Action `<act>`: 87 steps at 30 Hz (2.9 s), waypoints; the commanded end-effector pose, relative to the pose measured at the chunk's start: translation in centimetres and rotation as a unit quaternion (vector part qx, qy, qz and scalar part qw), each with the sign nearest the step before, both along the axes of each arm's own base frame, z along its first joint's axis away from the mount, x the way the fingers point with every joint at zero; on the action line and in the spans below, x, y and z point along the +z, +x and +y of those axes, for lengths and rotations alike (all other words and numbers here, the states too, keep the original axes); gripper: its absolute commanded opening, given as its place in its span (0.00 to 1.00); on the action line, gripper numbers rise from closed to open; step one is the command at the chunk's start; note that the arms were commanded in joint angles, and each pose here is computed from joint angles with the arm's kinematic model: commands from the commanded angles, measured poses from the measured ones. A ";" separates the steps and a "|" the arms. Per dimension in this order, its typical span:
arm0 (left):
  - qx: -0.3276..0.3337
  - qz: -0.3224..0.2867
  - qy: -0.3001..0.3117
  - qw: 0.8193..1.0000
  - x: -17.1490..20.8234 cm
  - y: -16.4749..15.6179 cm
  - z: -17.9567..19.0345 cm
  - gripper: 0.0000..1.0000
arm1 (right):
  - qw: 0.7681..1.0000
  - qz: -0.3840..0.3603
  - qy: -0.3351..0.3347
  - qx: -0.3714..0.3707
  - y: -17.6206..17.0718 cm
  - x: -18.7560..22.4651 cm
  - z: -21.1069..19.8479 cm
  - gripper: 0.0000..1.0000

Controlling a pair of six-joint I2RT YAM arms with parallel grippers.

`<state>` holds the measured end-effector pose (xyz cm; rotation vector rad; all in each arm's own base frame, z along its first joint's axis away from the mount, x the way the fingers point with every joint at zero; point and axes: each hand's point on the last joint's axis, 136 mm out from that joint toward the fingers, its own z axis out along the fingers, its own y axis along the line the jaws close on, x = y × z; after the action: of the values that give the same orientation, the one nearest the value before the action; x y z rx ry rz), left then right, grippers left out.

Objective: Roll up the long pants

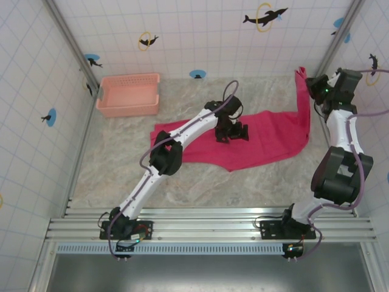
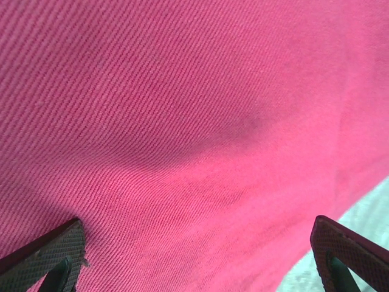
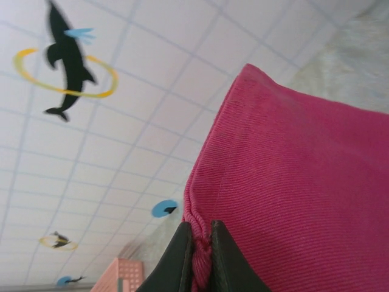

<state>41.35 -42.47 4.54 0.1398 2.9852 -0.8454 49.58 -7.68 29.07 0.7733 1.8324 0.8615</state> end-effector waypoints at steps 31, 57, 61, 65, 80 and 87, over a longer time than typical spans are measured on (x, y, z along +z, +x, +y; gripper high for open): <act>0.141 0.032 0.145 0.979 6.8 -12.0 41.8 0.98 | 0.905 0.038 -0.043 0.422 -12.7 -8.3 53.4 0.00; 0.139 0.017 0.160 0.977 6.6 -10.4 41.5 0.97 | 0.890 0.136 -0.202 0.385 -9.6 -7.7 38.8 0.70; 0.127 0.029 0.165 0.978 5.1 -9.5 39.4 0.97 | 0.881 0.210 -0.284 0.316 -7.9 -8.4 25.6 0.69; 0.115 0.058 0.165 0.978 2.3 -9.9 37.2 0.98 | 0.862 0.277 -0.318 0.282 -7.0 -11.4 17.5 0.69; 0.083 0.120 0.217 0.965 -2.2 -12.6 36.0 0.97 | 0.813 0.382 -0.312 0.310 -5.7 -24.6 14.6 0.68; 0.077 0.142 0.236 0.958 -4.1 -12.6 35.7 0.98 | 0.804 0.385 -0.297 0.342 -4.5 -27.4 16.8 0.53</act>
<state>28.55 -6.86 1.70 -0.1980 3.3307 -0.1962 43.95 7.64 1.87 0.0385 3.0199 0.2570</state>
